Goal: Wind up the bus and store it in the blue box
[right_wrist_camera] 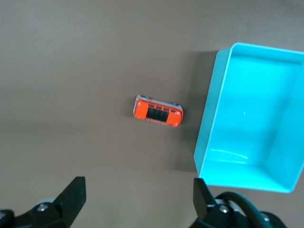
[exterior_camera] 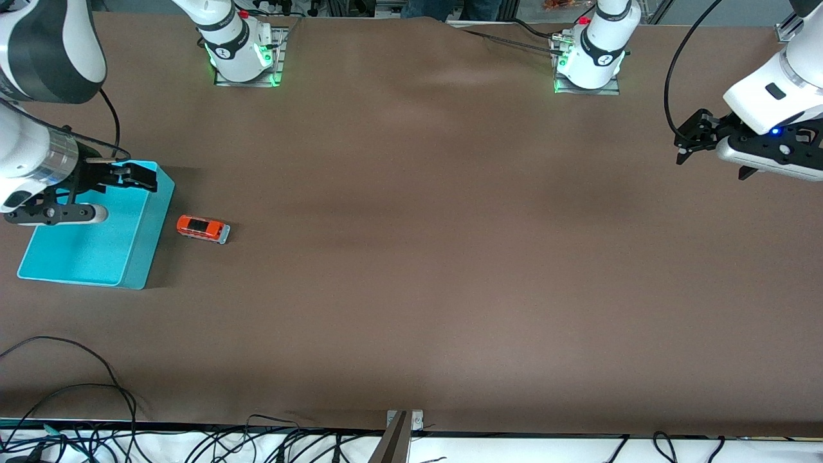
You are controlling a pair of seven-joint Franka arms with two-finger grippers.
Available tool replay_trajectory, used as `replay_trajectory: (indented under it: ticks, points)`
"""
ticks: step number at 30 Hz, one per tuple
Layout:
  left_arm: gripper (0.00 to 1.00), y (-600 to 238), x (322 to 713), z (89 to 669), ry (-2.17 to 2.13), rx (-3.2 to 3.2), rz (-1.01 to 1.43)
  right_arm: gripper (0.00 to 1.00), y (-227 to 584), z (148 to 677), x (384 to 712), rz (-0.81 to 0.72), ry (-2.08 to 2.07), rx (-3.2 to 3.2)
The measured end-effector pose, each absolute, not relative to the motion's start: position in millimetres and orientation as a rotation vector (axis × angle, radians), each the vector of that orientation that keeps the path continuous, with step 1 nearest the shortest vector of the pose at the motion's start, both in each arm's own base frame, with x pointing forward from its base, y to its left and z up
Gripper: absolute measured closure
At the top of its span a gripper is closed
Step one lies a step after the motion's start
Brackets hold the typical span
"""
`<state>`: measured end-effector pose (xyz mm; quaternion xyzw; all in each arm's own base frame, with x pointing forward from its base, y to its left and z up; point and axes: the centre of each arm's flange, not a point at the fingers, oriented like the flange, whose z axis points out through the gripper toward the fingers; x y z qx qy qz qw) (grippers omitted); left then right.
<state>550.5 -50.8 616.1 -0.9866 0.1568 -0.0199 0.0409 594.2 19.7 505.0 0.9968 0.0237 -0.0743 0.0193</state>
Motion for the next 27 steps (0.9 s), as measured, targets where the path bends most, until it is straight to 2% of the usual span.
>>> replay_trajectory:
  ticks: [11,27]
  points:
    - [0.00,-45.6,548.9,603.5,0.393,-3.040,-0.040,0.00,21.5,420.6,578.1,-0.200,0.045,3.096]
    - [0.00,-40.7,548.4,601.3,0.282,-3.087,-0.030,0.00,19.8,328.0,542.8,-0.146,0.020,3.107]
